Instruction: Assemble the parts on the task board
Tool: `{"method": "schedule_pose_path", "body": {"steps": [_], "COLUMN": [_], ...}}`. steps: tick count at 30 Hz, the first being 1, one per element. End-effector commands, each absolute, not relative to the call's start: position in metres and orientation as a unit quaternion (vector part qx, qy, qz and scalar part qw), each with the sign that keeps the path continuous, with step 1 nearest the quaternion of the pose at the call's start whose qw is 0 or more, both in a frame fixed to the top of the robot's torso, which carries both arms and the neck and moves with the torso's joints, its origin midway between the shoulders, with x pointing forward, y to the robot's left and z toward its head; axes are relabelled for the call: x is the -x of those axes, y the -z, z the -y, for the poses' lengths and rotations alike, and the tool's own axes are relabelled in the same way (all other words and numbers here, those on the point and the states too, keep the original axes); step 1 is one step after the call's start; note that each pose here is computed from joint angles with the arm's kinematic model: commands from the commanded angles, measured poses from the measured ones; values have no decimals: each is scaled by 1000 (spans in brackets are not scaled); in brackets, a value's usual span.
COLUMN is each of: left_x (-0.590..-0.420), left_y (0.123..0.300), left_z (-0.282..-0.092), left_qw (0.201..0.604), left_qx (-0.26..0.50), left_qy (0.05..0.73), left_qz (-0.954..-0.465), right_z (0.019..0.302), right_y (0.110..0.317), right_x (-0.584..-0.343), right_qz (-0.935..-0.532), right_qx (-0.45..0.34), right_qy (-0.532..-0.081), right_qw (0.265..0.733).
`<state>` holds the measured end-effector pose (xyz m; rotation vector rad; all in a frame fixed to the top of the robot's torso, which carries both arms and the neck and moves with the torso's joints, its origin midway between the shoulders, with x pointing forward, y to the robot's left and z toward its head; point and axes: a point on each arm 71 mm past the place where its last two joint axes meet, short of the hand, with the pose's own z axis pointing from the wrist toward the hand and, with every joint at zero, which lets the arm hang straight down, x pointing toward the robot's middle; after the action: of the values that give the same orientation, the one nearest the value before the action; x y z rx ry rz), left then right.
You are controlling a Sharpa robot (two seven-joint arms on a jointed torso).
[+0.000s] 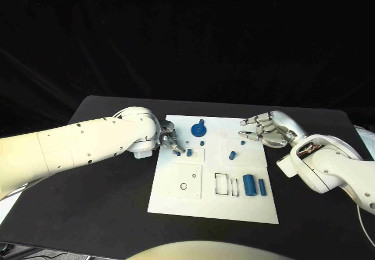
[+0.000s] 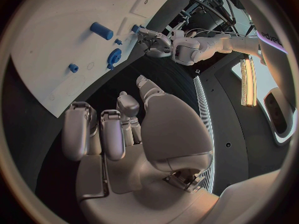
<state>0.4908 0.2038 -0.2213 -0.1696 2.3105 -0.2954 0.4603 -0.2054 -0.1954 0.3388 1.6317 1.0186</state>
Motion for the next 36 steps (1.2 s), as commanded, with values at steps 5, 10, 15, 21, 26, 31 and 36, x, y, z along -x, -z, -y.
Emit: {"method": "schedule_pose_path", "body": {"steps": [5, 10, 15, 21, 26, 31, 36], "left_x": [-486, -487, -487, -488, -488, -489, -490], "left_y": [228, 228, 228, 227, 225, 222, 219], "left_z": [-202, -202, -203, -204, -202, -202, -202], "left_qw": [373, 375, 374, 374, 370, 369, 372], "left_qx": [50, 45, 39, 28, 15, 6, 2], "left_qy": [105, 101, 95, 87, 83, 79, 76], "left_qz": [-920, -920, -922, -923, -925, -926, -925], "right_z": [204, 204, 204, 204, 204, 204, 204], "right_y": [196, 196, 196, 196, 196, 196, 196], "right_x": [-460, -460, -460, -460, -460, -460, -460], "right_qz": [-695, -696, -696, -696, -696, -696, -696], "right_qx": [-140, -140, -140, -140, -140, -140, -140], "right_qy": [-434, -434, -434, -434, -434, -434, -434], "right_qw": [556, 556, 555, 555, 555, 555, 555]}}
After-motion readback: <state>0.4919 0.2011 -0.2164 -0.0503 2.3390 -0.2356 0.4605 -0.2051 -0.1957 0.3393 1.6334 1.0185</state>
